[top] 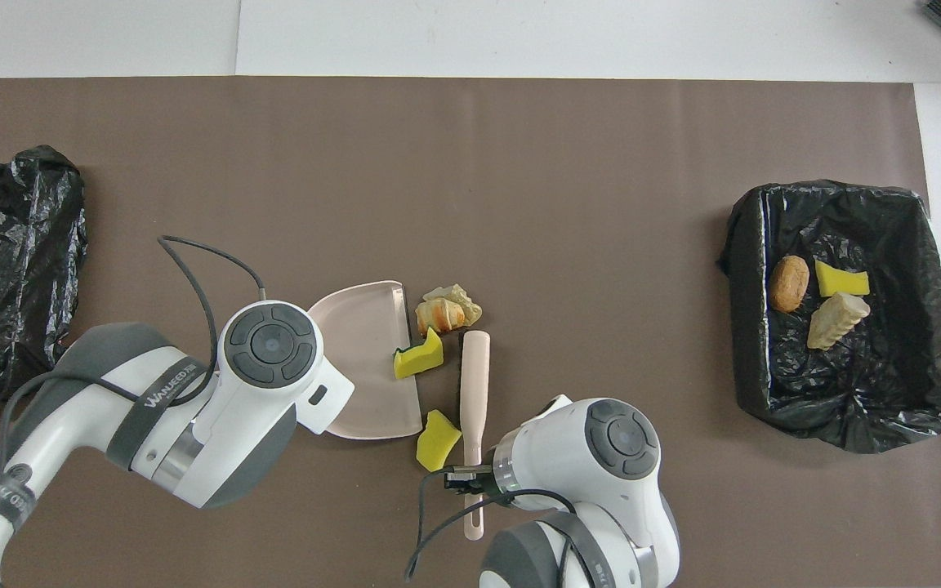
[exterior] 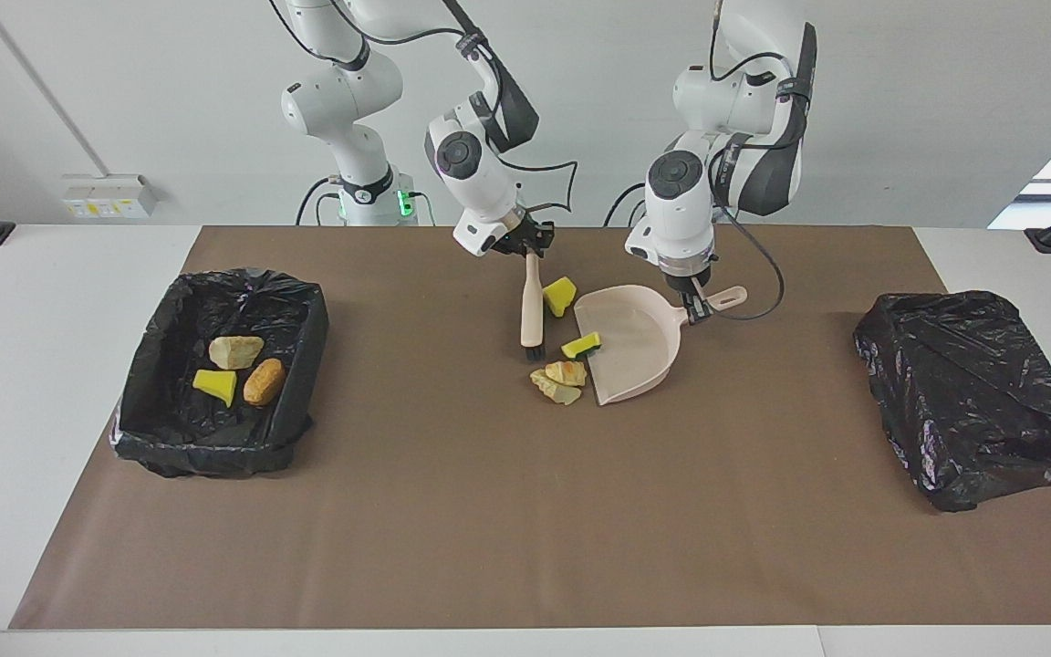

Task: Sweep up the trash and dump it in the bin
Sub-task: 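Sweep the loose yellow sponge pieces into the dustpan with the right gripper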

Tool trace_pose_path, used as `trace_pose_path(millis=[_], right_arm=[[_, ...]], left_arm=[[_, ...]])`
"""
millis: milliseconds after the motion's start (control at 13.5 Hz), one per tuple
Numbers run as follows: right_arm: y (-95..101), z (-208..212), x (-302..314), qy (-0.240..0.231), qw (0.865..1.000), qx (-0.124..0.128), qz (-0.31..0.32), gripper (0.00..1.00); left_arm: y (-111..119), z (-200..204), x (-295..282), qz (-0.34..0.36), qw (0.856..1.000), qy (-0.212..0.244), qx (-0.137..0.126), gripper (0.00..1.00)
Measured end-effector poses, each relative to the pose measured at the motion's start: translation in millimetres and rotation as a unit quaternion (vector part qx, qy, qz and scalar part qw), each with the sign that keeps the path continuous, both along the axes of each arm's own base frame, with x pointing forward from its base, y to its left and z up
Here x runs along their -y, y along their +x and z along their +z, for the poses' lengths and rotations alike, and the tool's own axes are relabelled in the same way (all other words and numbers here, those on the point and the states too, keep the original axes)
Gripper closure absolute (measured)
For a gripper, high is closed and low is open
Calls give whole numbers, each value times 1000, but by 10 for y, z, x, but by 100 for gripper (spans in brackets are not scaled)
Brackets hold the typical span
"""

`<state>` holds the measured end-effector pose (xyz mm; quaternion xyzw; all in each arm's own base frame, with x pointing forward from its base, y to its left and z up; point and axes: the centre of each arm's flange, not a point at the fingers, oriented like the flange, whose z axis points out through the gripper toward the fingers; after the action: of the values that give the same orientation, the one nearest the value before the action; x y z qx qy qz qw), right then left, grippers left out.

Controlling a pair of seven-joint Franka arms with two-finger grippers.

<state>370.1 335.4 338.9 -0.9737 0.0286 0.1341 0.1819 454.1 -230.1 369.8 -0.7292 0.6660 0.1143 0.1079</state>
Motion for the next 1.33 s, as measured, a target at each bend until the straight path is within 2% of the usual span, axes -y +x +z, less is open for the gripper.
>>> trace_pose_path(millis=[148, 295, 369, 517, 591, 738, 886, 960, 1108, 1329], right_arm=[[135, 100, -111, 12, 1000, 7, -2, 74], [227, 275, -138, 16, 1000, -10, 10, 74], [292, 408, -71, 6, 1000, -18, 21, 74], [347, 696, 189, -43, 998, -28, 23, 74], [274, 799, 303, -71, 997, -40, 14, 74], [-28, 808, 366, -114, 991, -64, -17, 74], [-443, 579, 181, -152, 984, -85, -44, 74], [-568, 445, 61, -156, 982, -90, -59, 74], [-614, 185, -98, -131, 982, -102, -88, 74], [-479, -130, -267, -93, 986, -83, -107, 74]], left_arm=[[-4, 1, 11, -2, 1000, 1, 1, 67], [-7, 2, 26, -9, 1000, 5, 4, 67], [-7, 3, 32, -14, 1000, 9, 7, 67], [0, 2, 36, -18, 1000, 9, 10, 67], [7, -4, 33, -19, 1000, 8, 11, 67], [13, -14, 27, -22, 1000, 8, 11, 67], [17, -13, 25, -31, 999, 7, 9, 67], [18, -14, 23, -36, 999, 7, 8, 67], [16, -18, 17, -44, 999, 9, 5, 67], [12, -30, 8, -53, 998, 14, 3, 67]])
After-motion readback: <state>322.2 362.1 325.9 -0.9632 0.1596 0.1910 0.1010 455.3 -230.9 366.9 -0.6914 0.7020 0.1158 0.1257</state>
